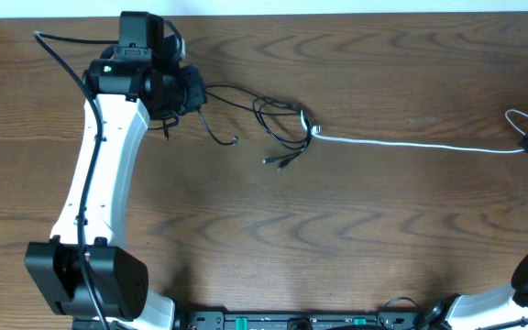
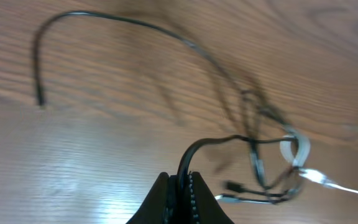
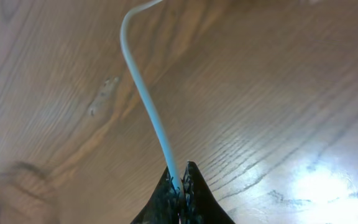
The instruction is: Untangle cables
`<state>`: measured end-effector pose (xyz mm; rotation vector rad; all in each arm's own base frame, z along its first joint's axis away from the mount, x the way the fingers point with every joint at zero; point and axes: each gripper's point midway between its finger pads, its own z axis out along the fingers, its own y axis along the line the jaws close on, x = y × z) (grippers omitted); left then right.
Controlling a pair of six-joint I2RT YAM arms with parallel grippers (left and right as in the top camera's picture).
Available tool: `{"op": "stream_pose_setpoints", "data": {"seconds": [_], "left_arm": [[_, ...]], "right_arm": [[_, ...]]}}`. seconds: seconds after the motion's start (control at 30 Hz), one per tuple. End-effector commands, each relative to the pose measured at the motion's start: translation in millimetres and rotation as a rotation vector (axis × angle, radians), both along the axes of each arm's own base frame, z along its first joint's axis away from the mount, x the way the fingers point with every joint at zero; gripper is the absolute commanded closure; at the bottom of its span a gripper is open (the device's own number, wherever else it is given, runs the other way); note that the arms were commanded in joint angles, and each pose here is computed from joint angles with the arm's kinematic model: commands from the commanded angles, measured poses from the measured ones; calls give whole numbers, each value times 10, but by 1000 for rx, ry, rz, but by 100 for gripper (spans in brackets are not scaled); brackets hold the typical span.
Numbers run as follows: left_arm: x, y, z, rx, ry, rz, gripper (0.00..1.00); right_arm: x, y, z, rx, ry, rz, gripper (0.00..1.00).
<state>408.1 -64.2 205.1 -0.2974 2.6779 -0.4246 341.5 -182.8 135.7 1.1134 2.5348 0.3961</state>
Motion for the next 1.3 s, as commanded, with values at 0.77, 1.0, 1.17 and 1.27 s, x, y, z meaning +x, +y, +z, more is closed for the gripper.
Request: {"op": "stream_pose_setpoints", "data": {"seconds": [0.77,1.0,1.17,1.27], "left_arm": [[-105,-63,-282,20,109,-69,93],[-248,-266,-315,27,151,-124,93],[-267,-254,-322,25,163,-114,92],[-267,-254,-324,24,164,-110,91]], "right_arm": [[366,441,191,57,-185,261,78],[636,1092,228,59,-214,423,10],[789,1557,243,67,-214,470,13],[875,2030,284,94,-231,531,21]]}}
